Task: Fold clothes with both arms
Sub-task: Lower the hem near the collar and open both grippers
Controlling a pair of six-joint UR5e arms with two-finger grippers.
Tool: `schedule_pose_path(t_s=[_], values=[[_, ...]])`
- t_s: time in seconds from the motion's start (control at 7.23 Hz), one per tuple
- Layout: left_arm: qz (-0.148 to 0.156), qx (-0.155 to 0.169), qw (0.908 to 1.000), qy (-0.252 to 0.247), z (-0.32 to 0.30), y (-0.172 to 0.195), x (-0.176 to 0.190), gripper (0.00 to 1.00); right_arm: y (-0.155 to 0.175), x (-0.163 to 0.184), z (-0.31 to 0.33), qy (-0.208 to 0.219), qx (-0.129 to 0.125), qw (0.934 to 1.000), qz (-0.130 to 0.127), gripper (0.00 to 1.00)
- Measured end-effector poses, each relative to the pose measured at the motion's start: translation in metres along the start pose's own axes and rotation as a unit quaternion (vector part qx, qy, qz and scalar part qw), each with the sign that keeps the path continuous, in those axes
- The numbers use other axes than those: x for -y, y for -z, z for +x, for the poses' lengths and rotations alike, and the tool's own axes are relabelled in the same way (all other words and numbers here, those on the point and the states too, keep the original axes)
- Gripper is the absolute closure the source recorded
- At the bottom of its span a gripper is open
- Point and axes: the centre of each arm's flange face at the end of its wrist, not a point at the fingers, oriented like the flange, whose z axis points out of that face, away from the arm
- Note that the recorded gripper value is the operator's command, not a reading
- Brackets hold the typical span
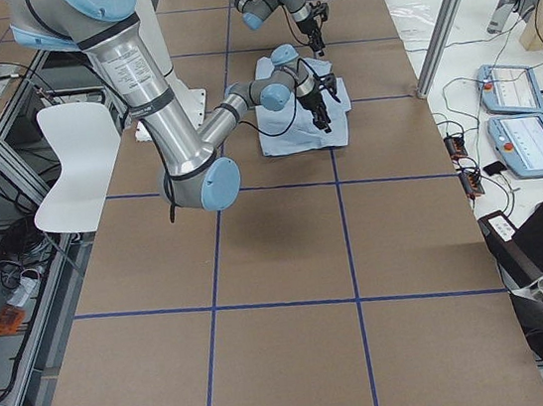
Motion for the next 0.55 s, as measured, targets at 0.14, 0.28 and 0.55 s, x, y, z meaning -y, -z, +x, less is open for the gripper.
schedule_pose_path(t_s=[0.14, 0.28, 0.55], values=[[-0.008, -0.016, 0.9998, -0.005, -0.003, 0.009, -0.008, 0.00, 0.006, 0.002, 0.004, -0.001, 0.008, 1.0000, 0.001, 0.00], [-0.013, -0.028, 0.9995, -0.007, -0.013, 0.025, -0.024, 0.00, 0.009, 0.003, 0.009, 0.000, 0.012, 0.9999, 0.001, 0.00], [-0.034, -0.054, 0.9979, -0.010, -0.028, 0.060, -0.088, 0.00, 0.010, 0.001, 0.014, 0.001, 0.012, 0.9999, 0.001, 0.00]])
